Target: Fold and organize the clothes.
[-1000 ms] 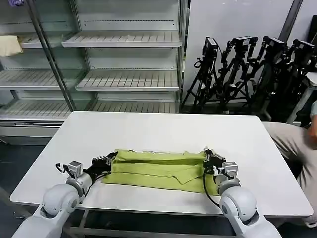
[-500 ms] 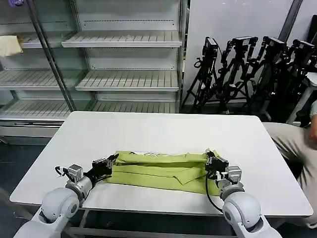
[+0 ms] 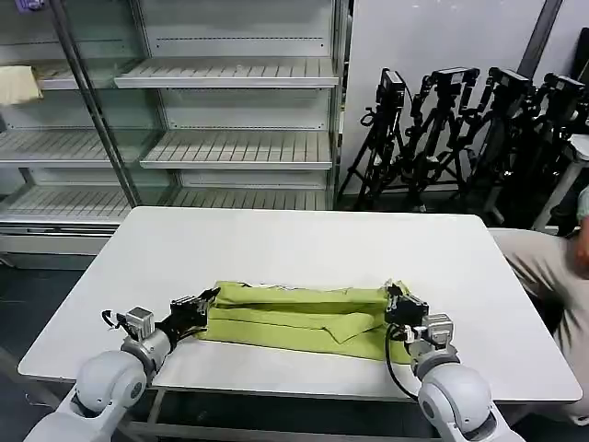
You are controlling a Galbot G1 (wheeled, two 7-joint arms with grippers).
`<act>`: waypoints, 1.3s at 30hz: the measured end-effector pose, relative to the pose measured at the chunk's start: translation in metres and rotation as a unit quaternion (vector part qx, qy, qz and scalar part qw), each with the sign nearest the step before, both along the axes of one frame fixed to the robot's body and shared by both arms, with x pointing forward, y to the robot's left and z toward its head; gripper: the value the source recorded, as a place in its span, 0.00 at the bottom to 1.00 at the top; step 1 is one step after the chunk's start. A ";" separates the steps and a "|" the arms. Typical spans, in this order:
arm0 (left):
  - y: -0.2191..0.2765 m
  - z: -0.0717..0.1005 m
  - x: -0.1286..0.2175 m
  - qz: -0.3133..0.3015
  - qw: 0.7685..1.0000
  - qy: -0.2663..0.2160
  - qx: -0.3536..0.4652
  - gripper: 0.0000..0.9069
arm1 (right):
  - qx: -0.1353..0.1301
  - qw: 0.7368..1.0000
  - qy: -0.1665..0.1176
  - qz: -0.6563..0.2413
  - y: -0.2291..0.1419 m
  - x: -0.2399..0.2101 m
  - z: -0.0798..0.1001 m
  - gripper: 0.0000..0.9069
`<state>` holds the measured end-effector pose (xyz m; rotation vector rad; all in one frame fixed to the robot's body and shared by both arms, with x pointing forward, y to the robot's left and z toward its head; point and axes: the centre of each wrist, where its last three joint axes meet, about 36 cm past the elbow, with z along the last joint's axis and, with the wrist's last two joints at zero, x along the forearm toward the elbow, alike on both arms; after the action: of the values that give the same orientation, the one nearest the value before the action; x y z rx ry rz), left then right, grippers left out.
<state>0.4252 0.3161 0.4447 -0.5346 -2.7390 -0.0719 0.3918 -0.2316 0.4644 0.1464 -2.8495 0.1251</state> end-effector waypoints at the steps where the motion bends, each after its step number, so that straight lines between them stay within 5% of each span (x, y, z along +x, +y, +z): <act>1: 0.001 0.000 0.000 0.000 1.000 0.001 0.002 0.01 | 0.000 1.000 0.001 0.000 0.000 0.000 -0.001 0.00; 3: 0.002 -0.001 0.000 0.000 1.000 0.004 0.005 0.08 | -0.001 1.000 0.004 0.000 0.000 -0.001 -0.004 0.02; 4: 0.002 -0.003 0.000 -0.001 1.000 0.007 0.008 1.00 | -0.002 1.000 0.005 0.001 0.000 -0.001 -0.005 1.00; 11: -0.001 -0.006 -0.003 0.001 1.000 0.009 0.018 1.00 | -0.012 1.000 0.000 0.007 -0.001 -0.008 -0.007 1.00; 20: -0.022 0.011 -0.008 0.033 0.999 0.001 -0.008 1.00 | -0.016 1.000 -0.025 0.010 -0.008 -0.024 0.003 1.00; 30: -0.049 0.002 -0.019 0.118 0.991 0.064 -0.021 0.99 | -0.021 0.999 -0.036 0.016 -0.013 -0.042 0.002 1.00; 31: -0.051 0.001 -0.019 0.122 0.990 0.069 -0.022 0.29 | -0.021 0.999 -0.036 0.017 -0.013 -0.044 0.001 1.00; 32: -0.053 0.000 -0.019 0.127 0.989 0.073 -0.022 0.29 | -0.021 0.999 -0.037 0.018 -0.012 -0.045 0.001 1.00; 33: -0.055 -0.001 -0.020 0.131 0.988 0.076 -0.023 0.01 | -0.021 0.999 -0.038 0.019 -0.012 -0.046 0.001 1.00; 39: -0.062 0.000 -0.022 0.144 0.985 0.087 -0.028 0.01 | -0.026 0.998 -0.044 0.021 -0.014 -0.050 0.002 1.00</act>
<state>0.4030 0.2541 0.4444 -0.1472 -2.6217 0.1187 0.3418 -0.2452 0.4668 0.1933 -2.9289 0.2190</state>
